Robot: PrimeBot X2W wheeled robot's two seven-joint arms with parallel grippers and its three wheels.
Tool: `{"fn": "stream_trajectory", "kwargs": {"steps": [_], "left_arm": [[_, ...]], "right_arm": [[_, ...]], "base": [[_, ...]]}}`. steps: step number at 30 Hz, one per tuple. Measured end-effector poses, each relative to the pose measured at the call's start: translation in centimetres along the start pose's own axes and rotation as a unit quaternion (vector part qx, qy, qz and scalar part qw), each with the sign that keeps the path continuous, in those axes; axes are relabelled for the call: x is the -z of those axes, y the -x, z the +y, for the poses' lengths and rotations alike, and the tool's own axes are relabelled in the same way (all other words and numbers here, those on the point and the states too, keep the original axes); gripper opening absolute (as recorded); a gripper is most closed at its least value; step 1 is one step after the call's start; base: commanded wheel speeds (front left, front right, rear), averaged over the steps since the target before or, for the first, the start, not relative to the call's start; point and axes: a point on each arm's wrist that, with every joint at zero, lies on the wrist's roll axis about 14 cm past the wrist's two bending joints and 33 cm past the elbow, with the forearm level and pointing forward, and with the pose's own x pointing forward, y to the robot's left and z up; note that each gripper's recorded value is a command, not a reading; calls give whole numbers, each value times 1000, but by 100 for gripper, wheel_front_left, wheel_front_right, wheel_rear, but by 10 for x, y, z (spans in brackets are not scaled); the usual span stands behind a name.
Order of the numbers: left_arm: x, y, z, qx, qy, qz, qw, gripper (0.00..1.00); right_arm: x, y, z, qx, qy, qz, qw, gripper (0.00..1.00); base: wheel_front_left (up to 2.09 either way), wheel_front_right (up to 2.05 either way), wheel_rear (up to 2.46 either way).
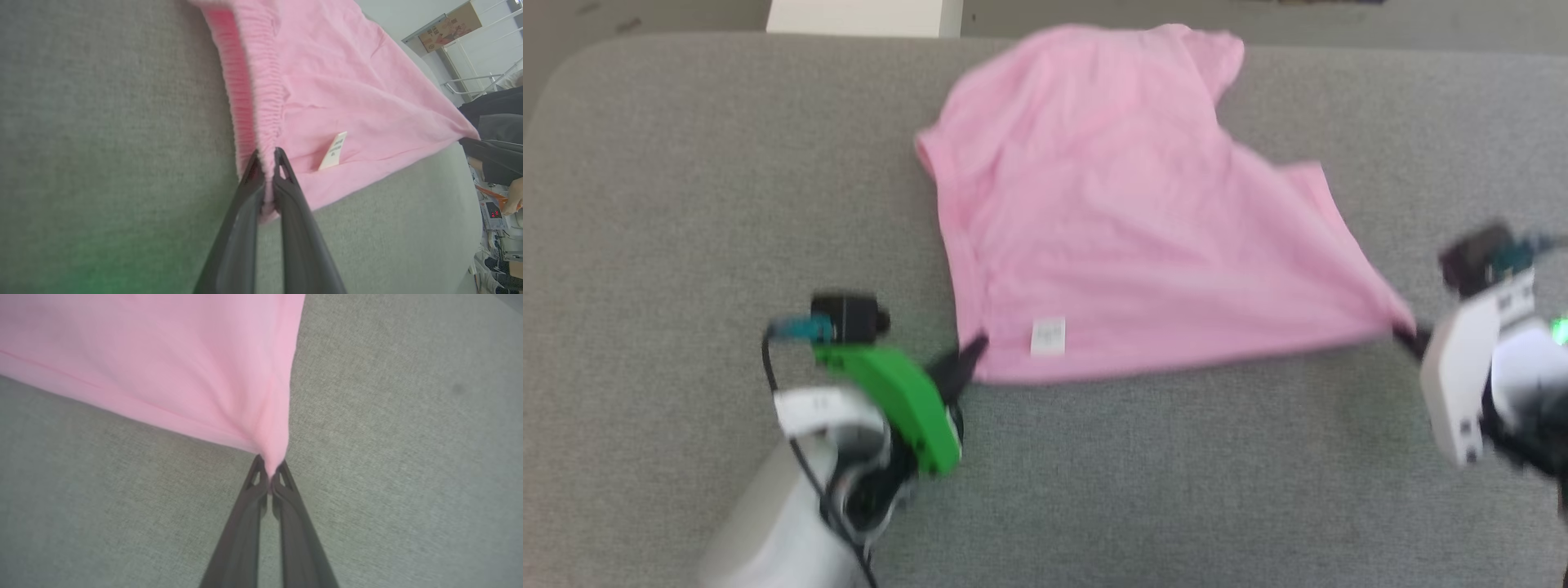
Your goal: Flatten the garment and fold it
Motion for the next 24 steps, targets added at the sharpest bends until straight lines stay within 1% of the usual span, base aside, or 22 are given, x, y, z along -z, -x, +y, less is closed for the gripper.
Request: {"fn": "stream_trajectory", "kwargs": {"steps": [4,9,11,15,17,18,24], "left_arm": [[36,32,-5,-10,4,29,1000,0],[68,69,-16,-27,19,48,998,0],[80,85,-23,-29,30,57,997,0],[101,112,-28,-41,30,84,995,0],[103,122,-31,-44,33,84,995,0],[102,125,-34,-41,35,77,996,0],[72,126,-46,-26,38,0,999,0]], "right_arm": [[60,25,19,-17,-44,53,997,0],[116,58,44,-26,-96,104,990,0],[140,73,54,-24,-117,132,984,0],[175,98,69,-20,-151,179,972,0],[179,107,75,-18,-163,184,969,0],[175,109,75,-15,-164,175,971,0],[129,110,63,6,-135,88,987,0]], "base": [[0,0,0],[0,0,0],[0,0,0],[0,0,0],[0,0,0],[0,0,0],[0,0,0]]}}
